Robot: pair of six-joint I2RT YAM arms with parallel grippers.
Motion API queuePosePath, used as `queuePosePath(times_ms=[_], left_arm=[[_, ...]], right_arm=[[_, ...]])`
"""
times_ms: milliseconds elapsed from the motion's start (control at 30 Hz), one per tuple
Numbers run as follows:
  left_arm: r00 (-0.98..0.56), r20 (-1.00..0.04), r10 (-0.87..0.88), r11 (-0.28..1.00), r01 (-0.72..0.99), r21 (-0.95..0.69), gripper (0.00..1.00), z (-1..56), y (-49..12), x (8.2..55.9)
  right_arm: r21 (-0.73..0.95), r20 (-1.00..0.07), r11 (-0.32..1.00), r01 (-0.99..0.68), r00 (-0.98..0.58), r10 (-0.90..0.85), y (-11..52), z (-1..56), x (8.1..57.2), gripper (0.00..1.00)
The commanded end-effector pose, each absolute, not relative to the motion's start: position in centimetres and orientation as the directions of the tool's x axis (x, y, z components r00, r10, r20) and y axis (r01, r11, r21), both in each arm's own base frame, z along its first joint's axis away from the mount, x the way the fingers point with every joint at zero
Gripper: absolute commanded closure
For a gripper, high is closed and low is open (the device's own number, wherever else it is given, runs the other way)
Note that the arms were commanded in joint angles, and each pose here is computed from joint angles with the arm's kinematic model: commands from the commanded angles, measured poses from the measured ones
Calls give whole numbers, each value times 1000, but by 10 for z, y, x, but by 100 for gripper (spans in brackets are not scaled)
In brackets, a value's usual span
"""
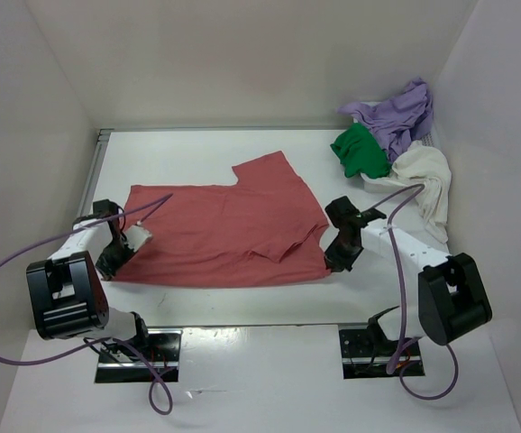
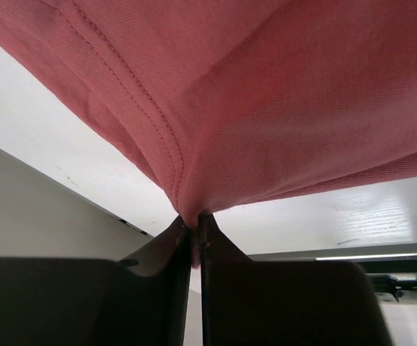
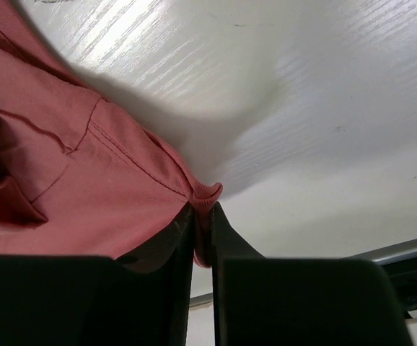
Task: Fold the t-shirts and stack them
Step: Fold the flattened tshirt in 1/3 of the way
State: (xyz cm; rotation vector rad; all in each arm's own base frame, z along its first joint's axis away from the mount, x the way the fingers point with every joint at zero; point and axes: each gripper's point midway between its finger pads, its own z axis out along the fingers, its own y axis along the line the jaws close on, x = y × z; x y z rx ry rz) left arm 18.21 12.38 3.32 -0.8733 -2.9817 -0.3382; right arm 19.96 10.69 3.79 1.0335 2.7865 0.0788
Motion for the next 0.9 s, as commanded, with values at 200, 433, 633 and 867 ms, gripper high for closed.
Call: queuePosePath(times_ms=[200, 433, 633, 867], left_arm=[[-874, 191, 446, 830, 484, 278, 54, 37, 141, 155], [-920, 204, 335, 788, 392, 475, 47, 75, 202, 166], [-869, -4, 495, 664, 375, 647, 47, 164, 193, 264], [-341, -190, 921, 378, 656, 653, 41, 205, -38, 353]], right_arm=[[72, -169, 733, 677, -716, 678, 96, 46, 187, 55], [139, -266, 715, 685, -669, 694, 93, 82, 196, 58], [330, -320, 751, 572, -681, 659, 119, 103, 235, 80], [250, -206, 790, 560, -766, 609, 142, 30, 247, 100]])
